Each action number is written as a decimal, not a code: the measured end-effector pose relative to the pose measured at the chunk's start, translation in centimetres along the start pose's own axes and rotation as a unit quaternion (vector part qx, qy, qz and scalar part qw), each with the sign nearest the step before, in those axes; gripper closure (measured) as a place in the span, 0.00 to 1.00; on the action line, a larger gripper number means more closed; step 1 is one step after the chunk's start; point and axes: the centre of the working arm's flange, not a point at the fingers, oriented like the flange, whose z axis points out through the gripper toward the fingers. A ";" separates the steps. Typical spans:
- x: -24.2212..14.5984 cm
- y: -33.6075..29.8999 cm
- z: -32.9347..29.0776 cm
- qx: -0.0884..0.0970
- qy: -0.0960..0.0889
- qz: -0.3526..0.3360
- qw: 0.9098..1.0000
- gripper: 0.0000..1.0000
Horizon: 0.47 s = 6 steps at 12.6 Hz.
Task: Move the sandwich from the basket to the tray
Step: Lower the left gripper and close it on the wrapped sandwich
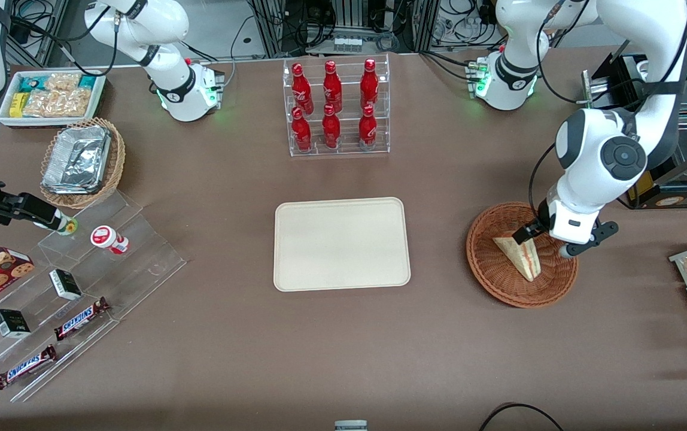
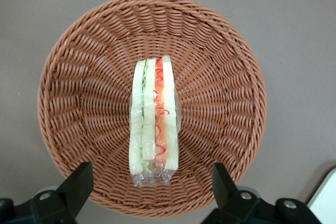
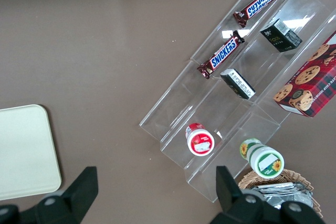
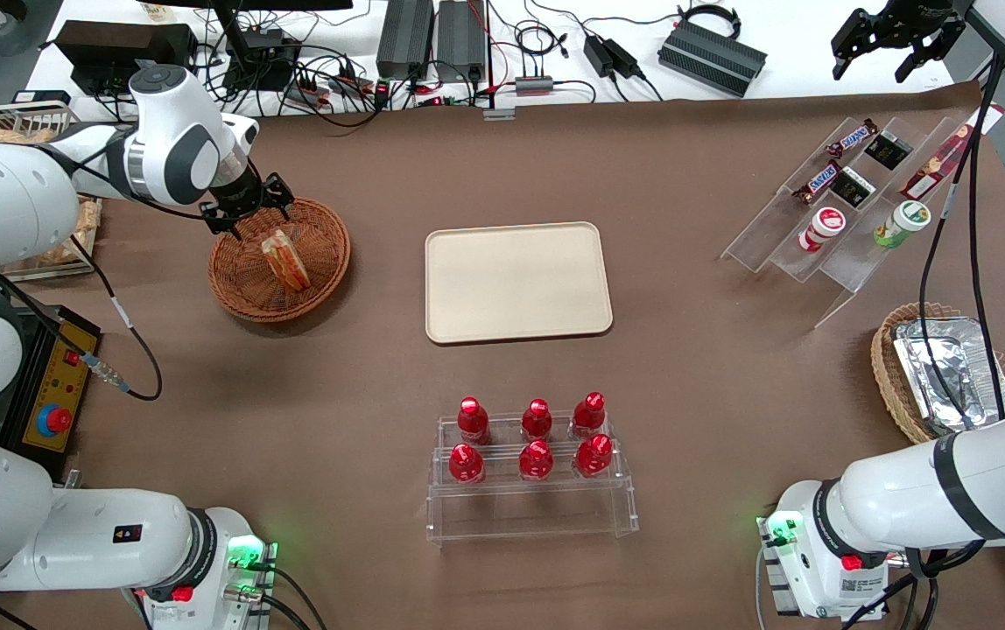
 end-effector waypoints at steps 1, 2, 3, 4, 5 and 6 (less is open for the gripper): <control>-0.1 0.1 0.5 0.000 -0.001 -0.014 1.000 0.00; -0.1 0.2 0.9 0.000 -0.002 -0.022 1.000 0.00; -0.1 0.2 1.2 0.001 -0.004 -0.026 1.000 0.00; -0.1 0.2 1.6 0.002 -0.005 -0.028 1.000 0.00; -0.1 0.2 1.9 0.003 -0.008 -0.028 1.000 0.00; -0.2 0.2 2.4 0.005 -0.011 -0.029 1.000 0.00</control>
